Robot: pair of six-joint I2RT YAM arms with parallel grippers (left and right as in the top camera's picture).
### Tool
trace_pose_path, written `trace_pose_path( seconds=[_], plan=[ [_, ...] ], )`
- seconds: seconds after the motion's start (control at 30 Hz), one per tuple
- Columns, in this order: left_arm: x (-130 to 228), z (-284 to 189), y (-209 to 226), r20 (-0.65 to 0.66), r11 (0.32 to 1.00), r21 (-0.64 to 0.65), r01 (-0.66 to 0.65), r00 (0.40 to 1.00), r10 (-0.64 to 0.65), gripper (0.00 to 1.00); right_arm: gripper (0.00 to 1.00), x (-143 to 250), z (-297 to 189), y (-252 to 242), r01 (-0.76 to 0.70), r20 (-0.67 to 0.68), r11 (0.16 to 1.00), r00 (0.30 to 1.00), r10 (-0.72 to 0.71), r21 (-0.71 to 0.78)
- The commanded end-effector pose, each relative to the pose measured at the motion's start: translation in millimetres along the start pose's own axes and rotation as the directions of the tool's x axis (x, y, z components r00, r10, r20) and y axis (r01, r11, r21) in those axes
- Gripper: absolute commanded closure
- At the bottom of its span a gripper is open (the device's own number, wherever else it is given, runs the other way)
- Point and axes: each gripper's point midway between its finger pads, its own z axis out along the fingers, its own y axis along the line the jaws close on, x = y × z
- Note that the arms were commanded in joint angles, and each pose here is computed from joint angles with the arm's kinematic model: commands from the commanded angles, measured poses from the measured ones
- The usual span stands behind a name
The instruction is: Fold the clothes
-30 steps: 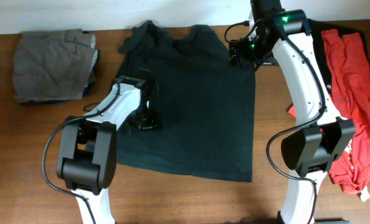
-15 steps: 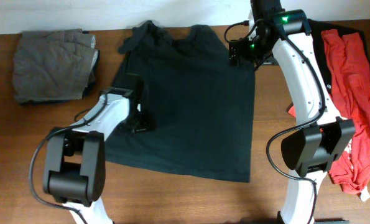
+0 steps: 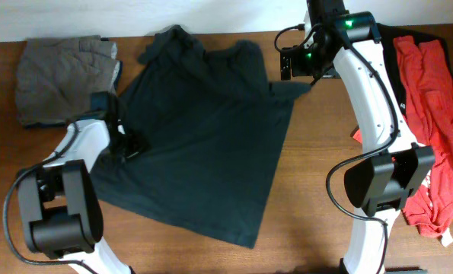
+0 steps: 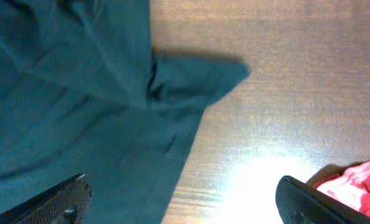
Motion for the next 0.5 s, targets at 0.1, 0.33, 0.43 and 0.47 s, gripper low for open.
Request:
trace_pose_path(
  seconds=[0.1, 0.33, 0.43, 0.47],
  plan=[
    [59.7, 56.9, 56.8, -0.234, 0.989, -0.121, 0.09, 0.965, -0.116, 0.08, 0.01, -15.3, 4.4, -0.8, 0.001, 0.056, 1.0, 0.998, -0.001, 0.001],
    [59.6, 56.9, 56.8, -0.233, 0.988, -0.123, 0.089, 0.966, -0.116, 0.01, 0.01, -25.0, 30.5, -5.1, -0.003, 0.075, 1.0, 0.997, 0.001, 0.024],
    [57.8, 57.4, 56.5, -0.225, 0.988, -0.123, 0.097, 0.967, -0.123, 0.01, 0.01, -27.0, 41.1, -7.3, -0.008, 0.072, 1.0, 0.997, 0.006, 0.026],
    [57.1, 57.5, 56.7, -0.221, 0.987, -0.125, 0.1, 0.967, -0.126, 0.01, 0.01, -27.5, 44.3, -8.1, -0.009, 0.071, 1.0, 0.997, 0.007, 0.026]
  ],
)
